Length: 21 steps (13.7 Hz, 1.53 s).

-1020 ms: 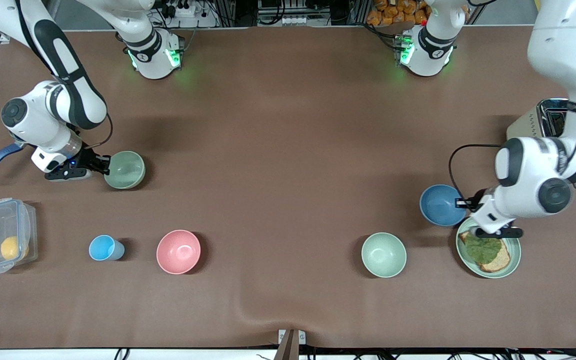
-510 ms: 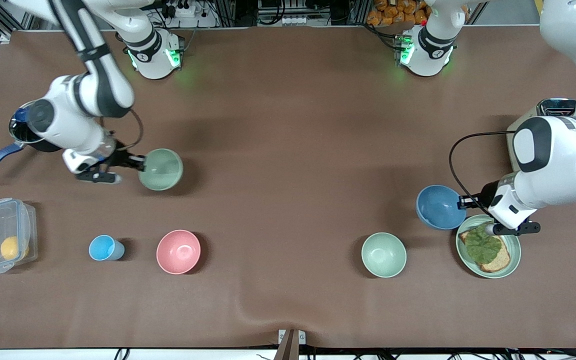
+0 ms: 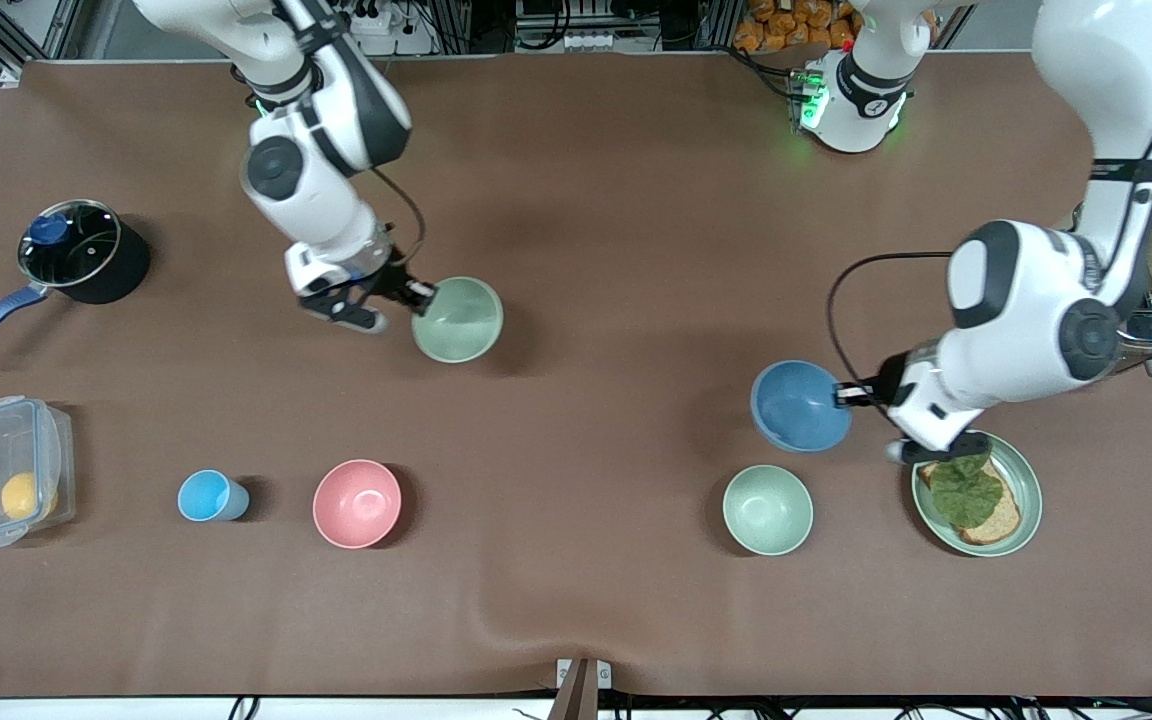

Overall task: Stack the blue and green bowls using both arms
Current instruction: 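Carry the green bowl with the right gripper while the left gripper carries the blue bowl, then lower the green bowl with the right gripper while the left gripper stacks the blue bowl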

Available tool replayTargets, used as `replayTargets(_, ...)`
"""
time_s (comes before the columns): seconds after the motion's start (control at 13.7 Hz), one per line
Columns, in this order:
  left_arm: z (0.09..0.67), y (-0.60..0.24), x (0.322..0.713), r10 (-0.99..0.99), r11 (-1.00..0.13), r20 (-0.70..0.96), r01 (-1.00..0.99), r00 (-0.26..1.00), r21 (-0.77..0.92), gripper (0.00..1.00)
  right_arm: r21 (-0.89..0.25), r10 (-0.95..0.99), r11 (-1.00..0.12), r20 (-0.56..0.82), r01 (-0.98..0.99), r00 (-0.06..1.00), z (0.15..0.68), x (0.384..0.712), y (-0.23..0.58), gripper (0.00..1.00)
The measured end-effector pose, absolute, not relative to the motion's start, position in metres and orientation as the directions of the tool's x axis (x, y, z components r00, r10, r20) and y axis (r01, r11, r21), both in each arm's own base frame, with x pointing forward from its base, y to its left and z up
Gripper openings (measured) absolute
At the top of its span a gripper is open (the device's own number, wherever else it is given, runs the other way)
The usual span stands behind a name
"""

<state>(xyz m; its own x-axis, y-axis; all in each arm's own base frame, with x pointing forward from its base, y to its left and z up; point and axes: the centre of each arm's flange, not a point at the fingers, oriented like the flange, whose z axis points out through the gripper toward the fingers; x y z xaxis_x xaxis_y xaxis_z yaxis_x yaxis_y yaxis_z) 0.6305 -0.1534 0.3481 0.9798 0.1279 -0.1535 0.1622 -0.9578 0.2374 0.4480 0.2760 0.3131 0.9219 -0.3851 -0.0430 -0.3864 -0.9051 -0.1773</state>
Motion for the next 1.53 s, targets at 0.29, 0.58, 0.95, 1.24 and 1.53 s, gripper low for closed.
replayTargets(0.29, 0.348, -0.239, 0.615, 0.157, -0.951, -0.178, 0.197, 0.971, 0.237, 0.05, -0.177, -0.408, -0.894, -0.054, -0.411, 0.911, 0.282, 0.421, 0.324, 0.04)
replayTargets(0.58, 0.33, -0.31, 0.592, 0.144, -0.951, -0.165, 0.183, 0.976, 0.25, 0.05, -0.183, -0.425, -0.886, -0.051, -0.427, 0.904, 0.247, 0.394, 0.353, 0.04)
replayTargets(0.95, 0.317, -0.379, 0.552, 0.142, -0.955, -0.197, 0.187, 0.97, 0.232, 0.05, -0.172, -0.437, -0.882, -0.056, -0.439, 0.898, 0.228, 0.385, 0.359, 0.07)
replayTargets(1.24, 0.311, -0.376, 0.551, 0.147, -0.956, -0.204, 0.192, 0.968, 0.222, 0.05, -0.182, -0.503, -0.844, -0.06, -0.505, 0.862, 0.235, 0.392, 0.358, 0.52)
replayTargets(1.53, 0.304, -0.387, 0.522, 0.112, -0.965, -0.232, 0.161, 0.966, 0.206, 0.05, -0.088, -0.552, -0.821, -0.128, -0.564, 0.824, 0.271, 0.418, 0.336, 0.93)
